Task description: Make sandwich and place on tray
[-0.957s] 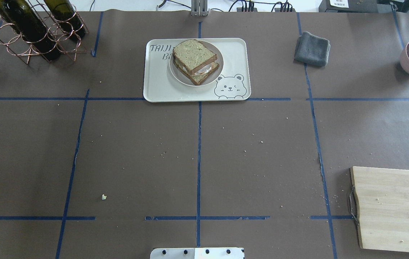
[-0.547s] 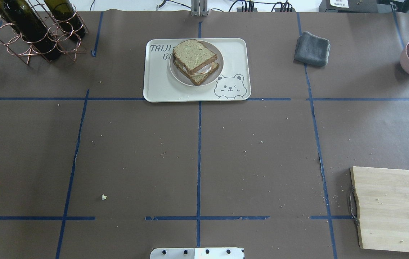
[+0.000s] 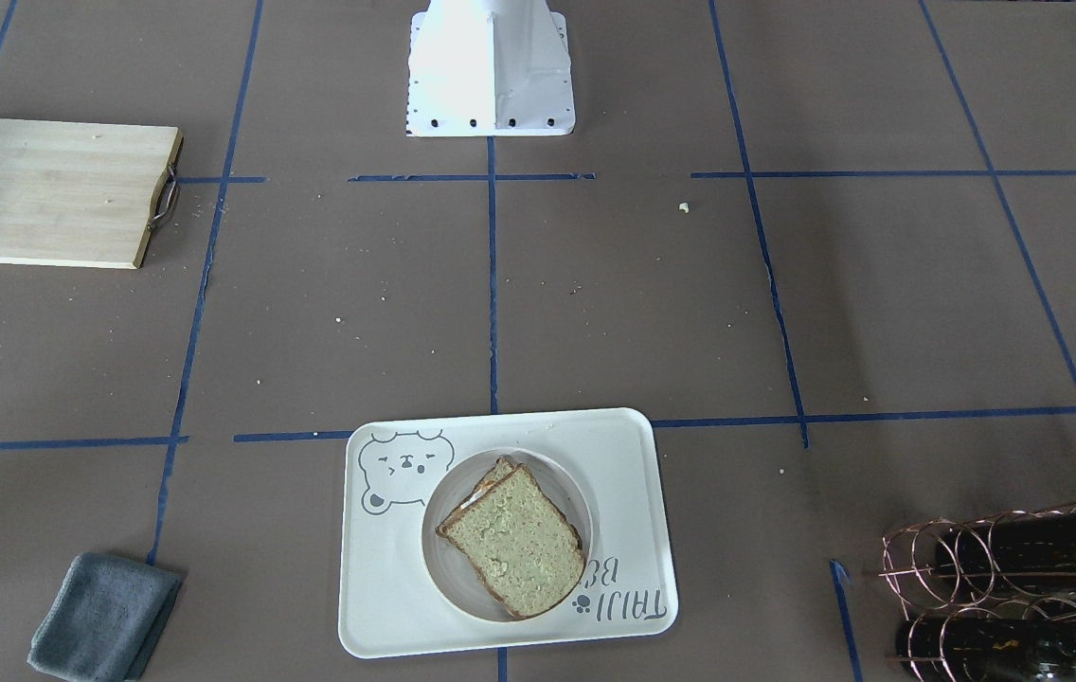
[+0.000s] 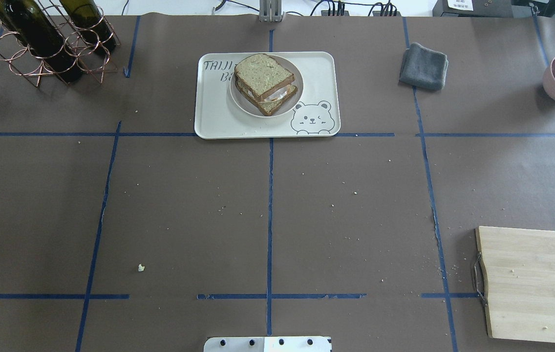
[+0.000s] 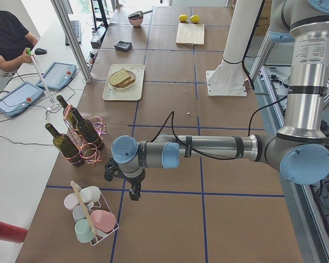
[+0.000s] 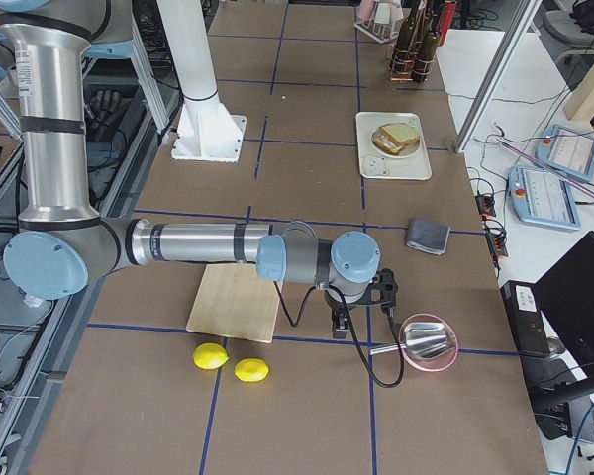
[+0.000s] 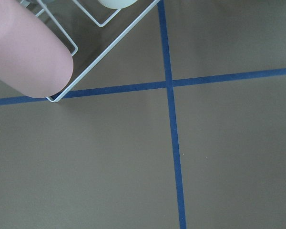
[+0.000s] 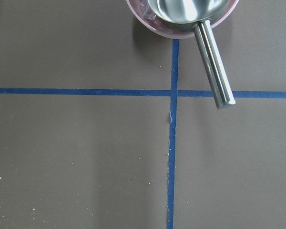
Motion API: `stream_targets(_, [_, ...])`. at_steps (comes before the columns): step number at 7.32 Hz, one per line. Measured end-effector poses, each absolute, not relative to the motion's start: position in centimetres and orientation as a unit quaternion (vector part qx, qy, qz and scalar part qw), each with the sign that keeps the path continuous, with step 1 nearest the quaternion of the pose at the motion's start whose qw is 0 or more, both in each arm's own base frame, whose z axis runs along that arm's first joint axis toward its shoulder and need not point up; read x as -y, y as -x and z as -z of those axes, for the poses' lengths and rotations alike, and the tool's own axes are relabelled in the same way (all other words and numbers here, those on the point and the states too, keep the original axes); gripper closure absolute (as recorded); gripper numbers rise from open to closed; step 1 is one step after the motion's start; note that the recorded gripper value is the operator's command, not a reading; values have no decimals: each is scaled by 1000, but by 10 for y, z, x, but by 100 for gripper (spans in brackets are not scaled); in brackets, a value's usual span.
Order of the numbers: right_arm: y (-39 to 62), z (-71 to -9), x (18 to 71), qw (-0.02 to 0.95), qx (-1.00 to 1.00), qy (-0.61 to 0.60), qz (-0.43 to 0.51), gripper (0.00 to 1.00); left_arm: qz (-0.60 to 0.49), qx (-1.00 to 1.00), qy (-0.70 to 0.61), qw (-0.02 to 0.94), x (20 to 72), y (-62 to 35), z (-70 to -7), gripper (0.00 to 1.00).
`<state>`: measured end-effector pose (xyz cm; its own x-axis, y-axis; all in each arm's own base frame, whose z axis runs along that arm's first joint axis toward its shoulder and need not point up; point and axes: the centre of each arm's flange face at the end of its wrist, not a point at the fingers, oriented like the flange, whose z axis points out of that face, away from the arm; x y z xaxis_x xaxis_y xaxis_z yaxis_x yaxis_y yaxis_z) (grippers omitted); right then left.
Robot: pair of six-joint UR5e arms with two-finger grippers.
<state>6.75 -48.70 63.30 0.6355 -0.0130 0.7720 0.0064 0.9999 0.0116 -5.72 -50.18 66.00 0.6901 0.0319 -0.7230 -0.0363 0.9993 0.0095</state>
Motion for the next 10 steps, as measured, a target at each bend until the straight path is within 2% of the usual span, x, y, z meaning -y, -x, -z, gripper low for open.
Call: stream_targets(10, [-68,-629,491,904,427,-8,7,0,-7,-393,5,919,504,57,-658,0])
